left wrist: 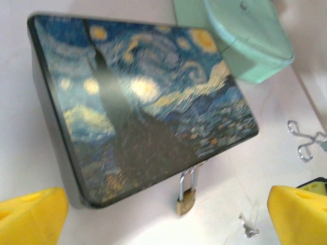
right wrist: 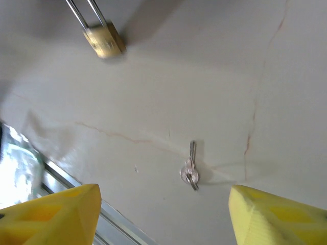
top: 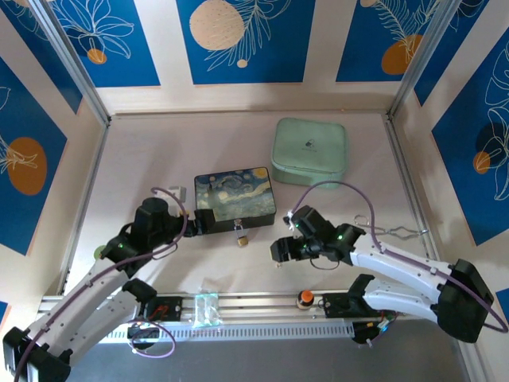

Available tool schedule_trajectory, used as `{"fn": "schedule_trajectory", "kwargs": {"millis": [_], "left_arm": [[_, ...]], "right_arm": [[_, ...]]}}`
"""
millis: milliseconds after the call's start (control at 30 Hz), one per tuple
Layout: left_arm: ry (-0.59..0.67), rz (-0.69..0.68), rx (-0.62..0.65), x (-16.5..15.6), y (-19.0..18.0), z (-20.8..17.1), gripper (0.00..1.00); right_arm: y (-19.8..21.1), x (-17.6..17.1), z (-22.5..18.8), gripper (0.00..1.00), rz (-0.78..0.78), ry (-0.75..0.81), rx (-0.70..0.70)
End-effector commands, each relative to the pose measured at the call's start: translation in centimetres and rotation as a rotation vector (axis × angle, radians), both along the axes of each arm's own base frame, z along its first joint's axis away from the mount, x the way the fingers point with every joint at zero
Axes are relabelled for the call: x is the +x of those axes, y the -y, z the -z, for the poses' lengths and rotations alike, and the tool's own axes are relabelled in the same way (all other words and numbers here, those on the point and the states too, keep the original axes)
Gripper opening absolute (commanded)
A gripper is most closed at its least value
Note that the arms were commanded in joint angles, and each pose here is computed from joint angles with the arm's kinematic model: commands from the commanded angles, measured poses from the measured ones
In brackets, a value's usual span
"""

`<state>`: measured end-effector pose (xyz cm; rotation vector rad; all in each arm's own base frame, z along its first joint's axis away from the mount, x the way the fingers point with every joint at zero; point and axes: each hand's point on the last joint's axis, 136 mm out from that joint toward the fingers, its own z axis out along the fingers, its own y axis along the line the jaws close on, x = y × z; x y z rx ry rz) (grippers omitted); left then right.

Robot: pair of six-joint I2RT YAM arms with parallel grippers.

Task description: Unlock the padlock with the key

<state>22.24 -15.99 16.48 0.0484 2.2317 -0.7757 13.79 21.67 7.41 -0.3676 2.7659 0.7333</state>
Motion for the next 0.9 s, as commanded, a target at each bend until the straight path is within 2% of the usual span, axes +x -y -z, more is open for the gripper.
{"fn": "schedule_trajectory", "kwargs": {"millis": [0,100,333,533,733,867], "left_arm": [[-0.035,-0.007,0.002,-0.9,-0.4,2.4,0.99],[-0.055,-0.005,0.006,-1.4,-0.6,3.1,0.99],[-0.136,0.124,-0.049,-2.5,1.9,2.7,0.99],[-0.168,0.139,-0.035,-2.8,3.0,4.0,0.99],[-0.13,0.138,-0.1,-2.7,3.6,3.8,0.99],[-0.133,0.122,-0.12,-2.7,3.6,4.3,0.99]], "right_arm": [[0.3,-0.9,1.8,0.67,0.03,-0.032,-0.091],[0.4,-1.8,2.9,0.66,-0.008,-0.046,-0.19],[0.1,-2.6,5.1,0.65,-0.038,-0.062,-0.308],[-1.8,-2.3,5.6,0.52,-0.083,-0.016,-0.334],[-2.7,-1.9,6.8,0.47,-0.086,0.006,-0.388],[-3.5,-1.3,6.6,0.47,-0.08,0.034,-0.385]]}}
